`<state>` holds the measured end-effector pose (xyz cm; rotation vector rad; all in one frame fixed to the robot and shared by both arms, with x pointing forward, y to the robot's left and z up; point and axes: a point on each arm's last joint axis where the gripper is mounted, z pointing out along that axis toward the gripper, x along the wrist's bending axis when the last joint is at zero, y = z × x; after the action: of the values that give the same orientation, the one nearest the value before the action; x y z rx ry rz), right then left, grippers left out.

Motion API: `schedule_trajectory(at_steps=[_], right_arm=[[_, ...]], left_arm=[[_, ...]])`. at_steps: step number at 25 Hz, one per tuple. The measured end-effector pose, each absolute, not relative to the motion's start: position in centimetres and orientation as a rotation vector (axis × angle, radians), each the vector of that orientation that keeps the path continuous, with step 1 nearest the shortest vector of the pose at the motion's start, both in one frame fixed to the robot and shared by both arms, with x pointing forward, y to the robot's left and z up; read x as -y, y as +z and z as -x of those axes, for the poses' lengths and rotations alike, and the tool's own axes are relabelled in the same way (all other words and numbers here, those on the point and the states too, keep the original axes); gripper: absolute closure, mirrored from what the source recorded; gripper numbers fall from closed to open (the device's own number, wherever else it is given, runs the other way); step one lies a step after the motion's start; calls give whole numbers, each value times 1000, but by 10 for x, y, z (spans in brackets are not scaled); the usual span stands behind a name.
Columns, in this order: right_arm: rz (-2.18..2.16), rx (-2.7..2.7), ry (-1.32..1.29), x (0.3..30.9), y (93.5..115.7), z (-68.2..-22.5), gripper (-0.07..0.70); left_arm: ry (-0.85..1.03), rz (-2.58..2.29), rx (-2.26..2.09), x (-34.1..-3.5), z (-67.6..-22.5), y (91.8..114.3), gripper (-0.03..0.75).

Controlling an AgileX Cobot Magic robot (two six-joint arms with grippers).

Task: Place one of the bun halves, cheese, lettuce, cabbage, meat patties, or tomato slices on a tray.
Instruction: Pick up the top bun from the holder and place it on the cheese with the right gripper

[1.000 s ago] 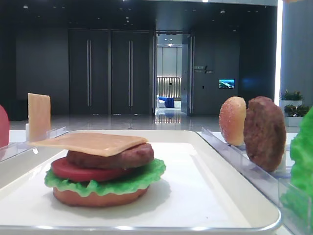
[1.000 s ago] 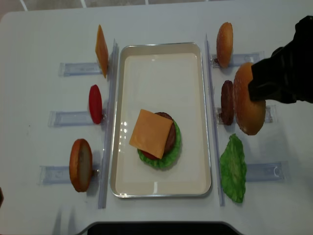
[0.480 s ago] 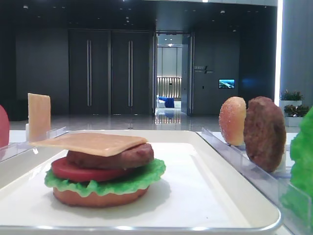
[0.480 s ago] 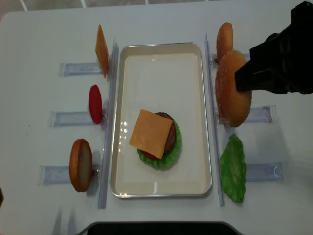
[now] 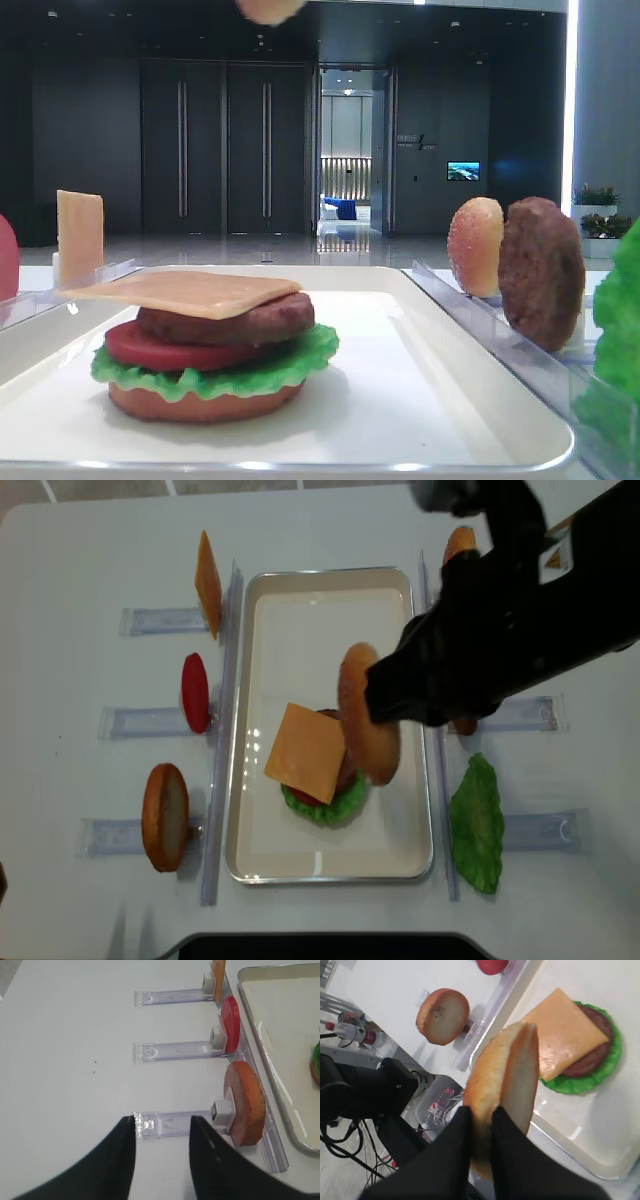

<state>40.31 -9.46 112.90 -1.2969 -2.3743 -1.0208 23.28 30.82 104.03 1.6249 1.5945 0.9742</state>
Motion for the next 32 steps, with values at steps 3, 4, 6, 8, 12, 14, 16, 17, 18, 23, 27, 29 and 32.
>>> schedule_trajectory(at_steps=[3,4,6,8,12,14,16,17,18,23,27,29,32], right_arm=[[1243,2378,-1010,69,1117,-399,555],[1233,2379,-1001,61,1112,-398,555],[1223,2376,-988,48,1102,-399,555],[1220,2361,-1000,36,1092,-403,555],[1194,2298,-1067,19,1081,-411,555],[1183,2272,-1103,13,1077,-415,555],[1176,2261,-1129,9,1073,-418,555],[1176,2260,-1139,7,1072,-420,555],[1180,2258,-1146,6,1070,-422,555],[1215,2280,-1166,11,1061,-438,555],[1283,2286,-1179,26,1053,-454,555],[1327,2270,-1182,32,1046,-459,555],[1362,2214,-1212,35,1036,-458,555]], left_arm=[[974,-1625,-1595,-308,-233,1040,433],[974,-1625,-1595,-308,-233,1040,433],[974,-1625,-1595,-308,-233,1040,433],[974,-1625,-1595,-308,-233,1040,433],[974,-1625,-1595,-308,-233,1040,433],[974,-1625,-1595,-308,-233,1040,433],[974,-1625,-1595,-308,-233,1040,433],[974,-1625,-1595,-308,-233,1040,433],[974,-1625,-1595,-308,-233,1040,433],[974,-1625,-1595,-308,-233,1040,433],[974,-1625,-1595,-308,-233,1040,433],[974,-1625,-1595,-308,-233,1040,433],[974,-1625,-1595,-308,-233,1040,433]])
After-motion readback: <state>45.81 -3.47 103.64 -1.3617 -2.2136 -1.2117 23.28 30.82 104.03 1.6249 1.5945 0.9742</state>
